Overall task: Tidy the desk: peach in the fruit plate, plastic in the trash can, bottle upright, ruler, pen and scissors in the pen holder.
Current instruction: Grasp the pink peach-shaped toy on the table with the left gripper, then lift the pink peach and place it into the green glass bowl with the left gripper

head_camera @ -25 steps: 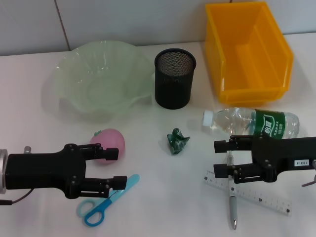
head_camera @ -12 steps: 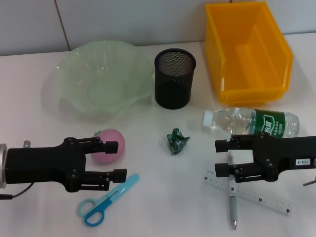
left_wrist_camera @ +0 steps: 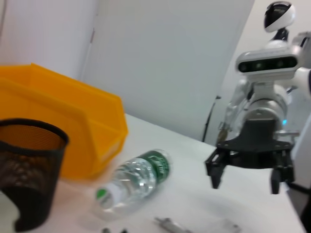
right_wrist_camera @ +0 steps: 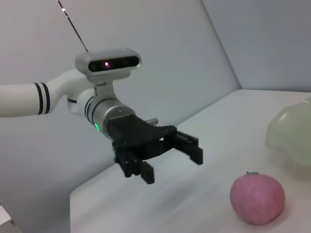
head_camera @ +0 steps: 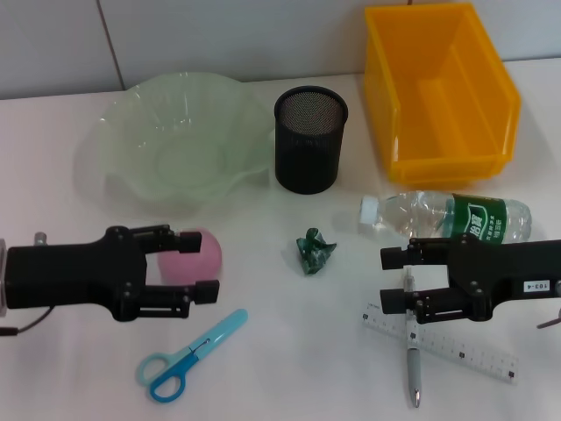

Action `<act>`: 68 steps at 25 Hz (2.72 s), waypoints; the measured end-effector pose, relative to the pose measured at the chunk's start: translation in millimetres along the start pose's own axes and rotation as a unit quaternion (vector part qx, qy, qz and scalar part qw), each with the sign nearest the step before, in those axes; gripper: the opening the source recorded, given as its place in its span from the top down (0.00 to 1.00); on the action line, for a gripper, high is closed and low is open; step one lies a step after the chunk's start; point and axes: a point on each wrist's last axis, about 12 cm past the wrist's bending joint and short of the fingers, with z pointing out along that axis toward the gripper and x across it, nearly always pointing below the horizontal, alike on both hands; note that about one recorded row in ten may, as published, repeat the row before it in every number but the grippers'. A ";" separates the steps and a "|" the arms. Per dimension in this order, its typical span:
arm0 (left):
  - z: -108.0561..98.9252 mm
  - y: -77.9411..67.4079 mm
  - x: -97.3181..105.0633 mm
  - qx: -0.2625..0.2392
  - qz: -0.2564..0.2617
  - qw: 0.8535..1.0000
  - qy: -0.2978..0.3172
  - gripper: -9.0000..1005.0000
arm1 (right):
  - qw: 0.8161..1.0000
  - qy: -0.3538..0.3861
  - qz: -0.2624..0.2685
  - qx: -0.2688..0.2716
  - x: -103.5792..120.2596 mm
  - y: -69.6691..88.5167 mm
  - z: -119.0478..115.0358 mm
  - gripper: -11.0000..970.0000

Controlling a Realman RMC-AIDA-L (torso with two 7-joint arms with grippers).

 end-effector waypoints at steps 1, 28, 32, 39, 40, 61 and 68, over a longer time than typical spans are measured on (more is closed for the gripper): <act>-0.5 1.5 -1.4 -0.007 0.006 1.000 0.002 0.23 | 1.000 0.000 0.000 0.000 -0.3 -0.1 0.1 0.21; 21.7 36.9 -1.9 -0.128 0.132 0.971 0.150 0.25 | 1.000 0.003 0.002 0.003 -3.9 -2.4 -3.7 0.21; 27.2 38.9 4.9 -0.131 0.129 0.971 0.154 0.25 | 1.000 0.005 0.003 0.003 -3.7 -2.4 -3.5 0.21; 31.7 38.8 10.7 -0.131 0.125 0.970 0.161 0.26 | 1.000 0.008 0.003 0.003 -3.7 -2.6 -5.1 0.21; 31.7 38.8 10.7 -0.131 0.125 0.970 0.161 0.26 | 1.000 0.008 0.003 0.003 -3.8 -2.5 -5.4 0.21; 12.3 13.0 -11.5 -0.098 0.069 0.985 -0.126 0.63 | 1.000 0.016 0.006 -0.003 -3.6 -1.7 -9.0 0.21; 23.1 43.6 -5.5 -0.246 0.011 0.945 -0.217 0.67 | 1.000 0.017 0.008 -0.005 -3.4 -1.3 -8.9 0.21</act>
